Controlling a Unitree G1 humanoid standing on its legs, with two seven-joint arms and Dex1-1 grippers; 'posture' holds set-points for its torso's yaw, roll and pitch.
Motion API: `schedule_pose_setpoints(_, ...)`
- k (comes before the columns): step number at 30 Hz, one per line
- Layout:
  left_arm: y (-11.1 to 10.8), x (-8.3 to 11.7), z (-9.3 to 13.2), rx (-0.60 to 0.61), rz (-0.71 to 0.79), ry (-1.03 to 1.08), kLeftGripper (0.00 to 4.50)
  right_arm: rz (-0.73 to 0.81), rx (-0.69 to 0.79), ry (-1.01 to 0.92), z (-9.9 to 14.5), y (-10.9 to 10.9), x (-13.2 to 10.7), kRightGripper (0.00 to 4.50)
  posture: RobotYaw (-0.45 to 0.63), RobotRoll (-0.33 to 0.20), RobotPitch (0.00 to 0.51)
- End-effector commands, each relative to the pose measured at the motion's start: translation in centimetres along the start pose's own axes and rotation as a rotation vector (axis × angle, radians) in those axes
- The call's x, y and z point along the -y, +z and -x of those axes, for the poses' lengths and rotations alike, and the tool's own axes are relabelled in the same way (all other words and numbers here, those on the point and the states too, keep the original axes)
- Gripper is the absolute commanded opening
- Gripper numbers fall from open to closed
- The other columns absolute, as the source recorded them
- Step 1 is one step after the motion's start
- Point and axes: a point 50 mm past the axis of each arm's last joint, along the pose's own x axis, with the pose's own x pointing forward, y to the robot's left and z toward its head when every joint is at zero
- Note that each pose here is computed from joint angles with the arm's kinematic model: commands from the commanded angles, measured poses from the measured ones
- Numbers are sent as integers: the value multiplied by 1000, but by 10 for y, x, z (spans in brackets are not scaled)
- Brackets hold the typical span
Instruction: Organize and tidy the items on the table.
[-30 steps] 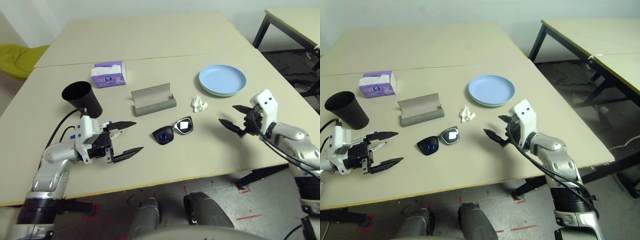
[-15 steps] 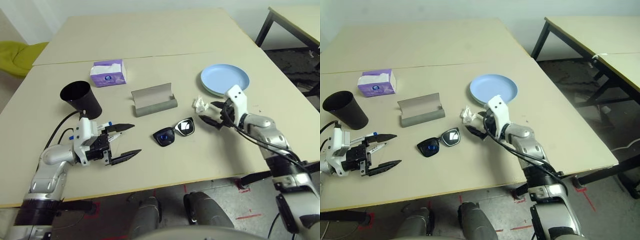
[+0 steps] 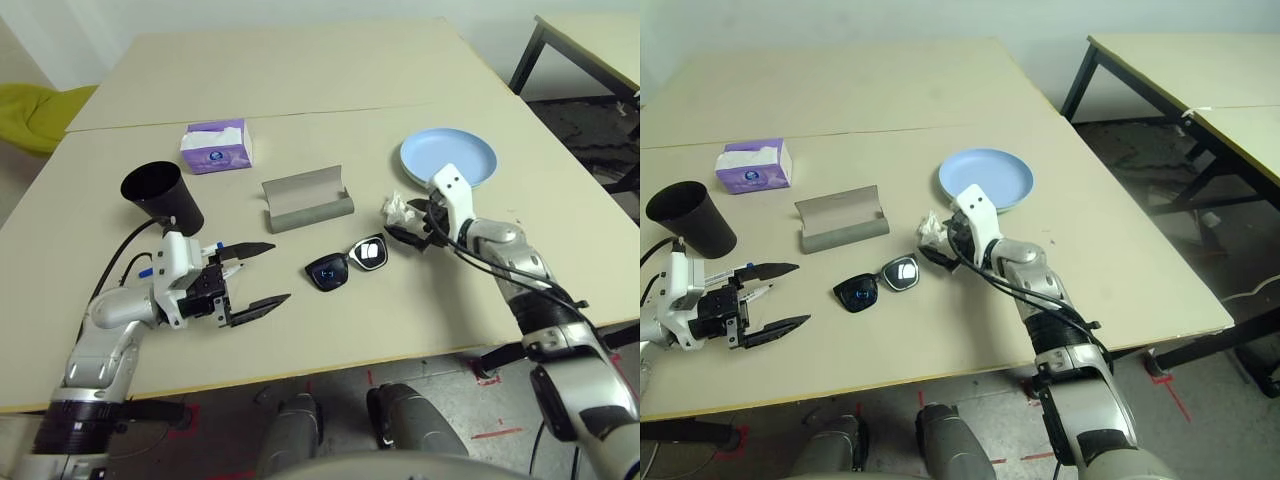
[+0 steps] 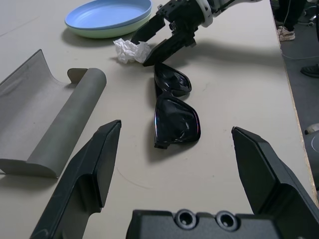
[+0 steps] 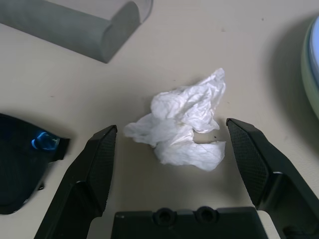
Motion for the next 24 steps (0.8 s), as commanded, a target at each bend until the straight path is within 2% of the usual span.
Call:
schedule_pose_setpoints(1,0,4,-4,-4,9,-16,4500,-5,-1,-18,-2,2,4,4478,-131,0,124)
schedule_pose_setpoints(3,0,4,-5,-2,9,-15,4500,-10,-2,-15,-2,2,3,4478,-129,0,124)
schedule_pose_setpoints(5,0,5,-5,1,9,-15,4500,-17,1,-7,-2,2,3,3876,-129,0,124)
schedule_pose_setpoints(15,-1,8,-9,14,16,-21,4500,-29,19,11,-1,5,0,172,-137,0,125)
schedule_pose_setpoints(16,-1,8,-10,14,17,-22,4500,-30,22,8,-1,6,1,44,-138,0,126)
schedule_pose_setpoints(21,-2,8,-11,16,21,-22,4500,-35,65,-33,3,18,14,44,-141,0,127)
schedule_pose_setpoints(24,-2,8,-11,18,24,-21,4500,-41,138,-91,9,42,32,44,-141,0,127)
